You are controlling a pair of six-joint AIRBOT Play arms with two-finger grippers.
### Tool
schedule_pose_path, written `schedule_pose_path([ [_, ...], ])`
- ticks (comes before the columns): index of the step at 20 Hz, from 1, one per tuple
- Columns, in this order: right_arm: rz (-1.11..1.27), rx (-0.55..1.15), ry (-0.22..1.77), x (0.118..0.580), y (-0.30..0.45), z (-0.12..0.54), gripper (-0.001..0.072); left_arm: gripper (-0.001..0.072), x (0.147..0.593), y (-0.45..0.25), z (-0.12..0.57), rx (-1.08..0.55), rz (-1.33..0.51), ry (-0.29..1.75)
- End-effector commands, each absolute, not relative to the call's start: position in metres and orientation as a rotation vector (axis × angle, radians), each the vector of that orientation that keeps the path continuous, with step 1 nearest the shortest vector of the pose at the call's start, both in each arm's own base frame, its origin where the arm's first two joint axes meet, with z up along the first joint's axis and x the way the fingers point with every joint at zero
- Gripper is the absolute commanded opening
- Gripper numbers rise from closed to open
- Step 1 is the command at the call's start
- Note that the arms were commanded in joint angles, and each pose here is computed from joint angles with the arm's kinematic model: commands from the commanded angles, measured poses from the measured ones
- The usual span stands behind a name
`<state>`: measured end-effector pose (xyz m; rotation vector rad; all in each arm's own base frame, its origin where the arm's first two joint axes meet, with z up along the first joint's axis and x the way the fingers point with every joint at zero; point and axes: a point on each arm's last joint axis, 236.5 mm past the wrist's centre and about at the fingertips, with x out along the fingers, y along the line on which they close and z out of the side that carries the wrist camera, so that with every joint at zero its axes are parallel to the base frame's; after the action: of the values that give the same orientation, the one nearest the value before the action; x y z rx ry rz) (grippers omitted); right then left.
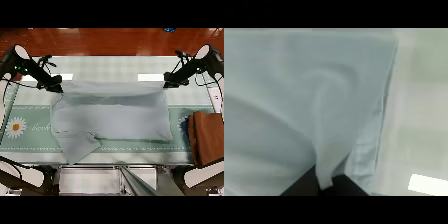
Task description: Fold the shirts.
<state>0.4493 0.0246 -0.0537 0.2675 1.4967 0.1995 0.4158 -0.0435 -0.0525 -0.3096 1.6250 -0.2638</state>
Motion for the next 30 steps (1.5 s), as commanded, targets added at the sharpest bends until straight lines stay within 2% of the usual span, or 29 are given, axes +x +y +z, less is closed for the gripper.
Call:
schedule_pose_path([
  [1, 0.179, 0.285, 1.543, 0.435, 0.025, -0.074, 0.0028, 0.0037, 0.399, -0.045, -0.069, -0.324, -0.262, 1.681],
  [2, 0.148, 0.316, 1.549, 0.434, 0.024, -0.077, 0.0166, 0.0156, 0.397, -0.045, -0.069, -0.326, -0.262, 1.689],
  [3, 0.139, 0.328, 1.561, 0.432, 0.025, -0.077, 0.0418, 0.0369, 0.392, -0.046, -0.067, -0.322, -0.272, 1.709],
  [4, 0.148, 0.316, 1.579, 0.426, 0.024, -0.073, 0.0408, 0.0505, 0.387, -0.043, -0.065, -0.315, -0.271, 1.729],
  [8, 0.038, 0.24, 1.559, 0.404, -0.028, -0.026, 0.0408, 0.0506, 0.374, -0.019, -0.03, -0.335, -0.237, 1.704],
  [12, -0.053, 0.317, 1.438, 0.361, -0.062, -0.005, 0.0408, 0.0506, 0.326, 0.02, -0.012, -0.439, -0.123, 1.614],
  [14, -0.02, 0.448, 1.376, 0.331, -0.044, -0.021, 0.0407, 0.0506, 0.284, 0.037, -0.022, -0.521, -0.033, 1.564],
  [17, 0.136, 0.63, 1.25, 0.3, 0.017, -0.033, 0.0407, 0.0506, 0.235, 0.03, -0.045, -0.787, 0.064, 1.458],
  [19, 0.233, 0.712, 1.218, 0.284, 0.048, -0.033, 0.0407, 0.0506, 0.214, 0.014, -0.06, -0.921, 0.064, 1.448],
  [23, 0.28, 0.73, 1.24, 0.261, 0.064, -0.035, 0.0407, 0.0506, 0.185, -0.006, -0.085, -0.954, 0.062, 1.538],
  [28, 0.291, 0.764, 1.219, 0.266, 0.068, -0.03, 0.0407, 0.0506, 0.19, -0.025, -0.097, -0.99, 0.027, 1.499],
  [30, 0.297, 0.785, 1.208, 0.268, 0.071, -0.027, 0.0407, 0.0506, 0.192, -0.033, -0.103, -0.947, 0.006, 1.508],
])
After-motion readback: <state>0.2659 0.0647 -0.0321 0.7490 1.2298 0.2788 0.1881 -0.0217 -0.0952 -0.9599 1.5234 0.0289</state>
